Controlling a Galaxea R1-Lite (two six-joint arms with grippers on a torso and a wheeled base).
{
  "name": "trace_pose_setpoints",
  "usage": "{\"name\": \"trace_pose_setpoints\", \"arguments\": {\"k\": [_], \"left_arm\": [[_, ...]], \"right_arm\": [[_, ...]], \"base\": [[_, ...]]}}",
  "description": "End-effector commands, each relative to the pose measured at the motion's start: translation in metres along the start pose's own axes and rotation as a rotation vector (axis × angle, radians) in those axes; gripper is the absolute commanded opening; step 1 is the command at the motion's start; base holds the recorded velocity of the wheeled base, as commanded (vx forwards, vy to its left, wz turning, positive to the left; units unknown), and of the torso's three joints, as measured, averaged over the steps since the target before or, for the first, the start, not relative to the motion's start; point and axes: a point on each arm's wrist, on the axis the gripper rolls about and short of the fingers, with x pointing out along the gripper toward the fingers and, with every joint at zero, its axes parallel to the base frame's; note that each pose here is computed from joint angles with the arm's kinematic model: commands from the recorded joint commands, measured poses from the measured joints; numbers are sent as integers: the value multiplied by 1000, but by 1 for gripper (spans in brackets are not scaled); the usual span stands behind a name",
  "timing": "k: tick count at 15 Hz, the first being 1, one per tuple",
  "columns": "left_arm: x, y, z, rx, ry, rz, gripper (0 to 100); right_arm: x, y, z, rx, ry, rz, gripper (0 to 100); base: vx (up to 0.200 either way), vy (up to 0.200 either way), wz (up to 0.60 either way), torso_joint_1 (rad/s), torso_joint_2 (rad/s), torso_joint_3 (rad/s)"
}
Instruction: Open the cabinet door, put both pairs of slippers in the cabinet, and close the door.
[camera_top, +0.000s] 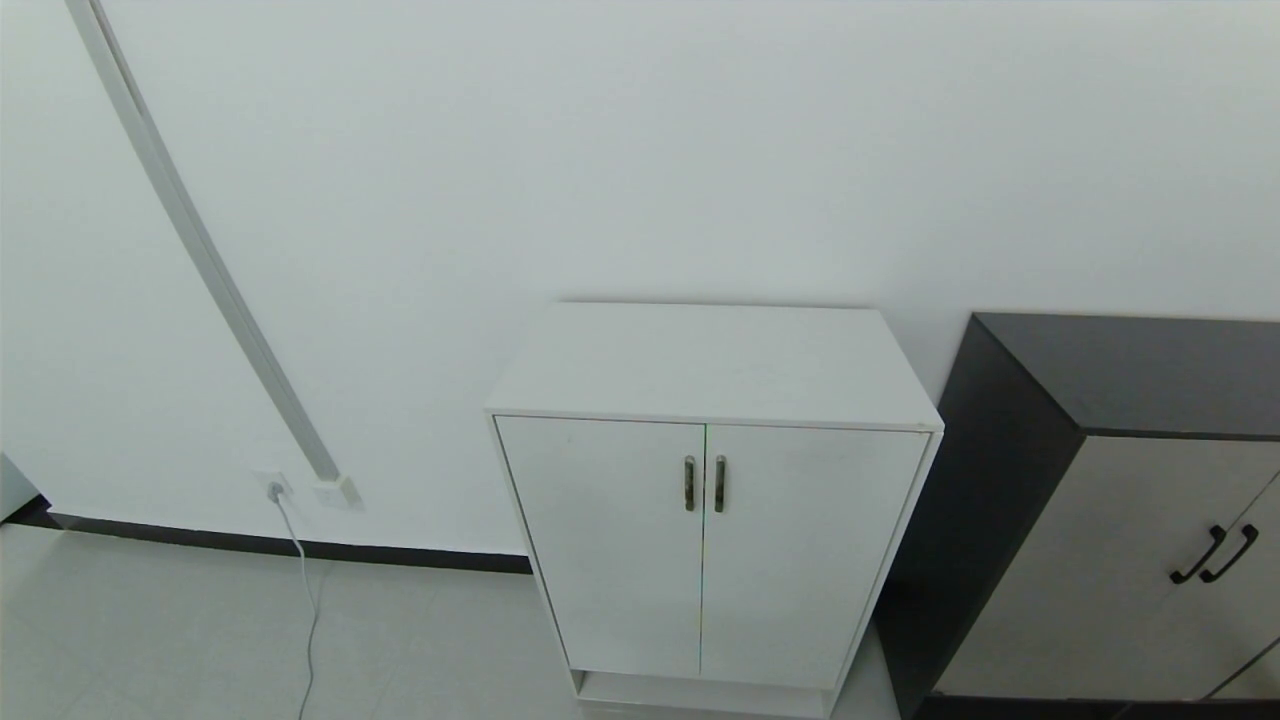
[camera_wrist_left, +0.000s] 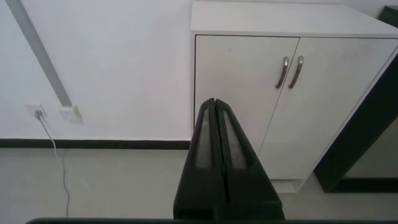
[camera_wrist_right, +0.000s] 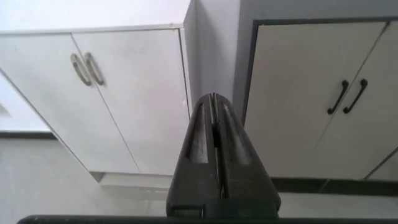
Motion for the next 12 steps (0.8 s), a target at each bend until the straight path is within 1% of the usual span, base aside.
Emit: {"name": "trace_pose_setpoints", "arguments": {"k": [1, 3, 12], "left_arm": [[0, 0, 0, 4, 1, 0, 0], [0, 0, 0, 3, 1, 0, 0], [0, 0, 0, 4, 1, 0, 0]], "right_arm": [[-1, -1, 0, 30, -25, -27, 0], [-1, -2, 0, 43, -31, -93, 0], [-1, -2, 0, 34, -29, -90, 0]], "base": [[0, 0, 0, 0, 0, 0], [0, 0, 0, 0, 0, 0], [0, 0, 0, 0, 0, 0]]}}
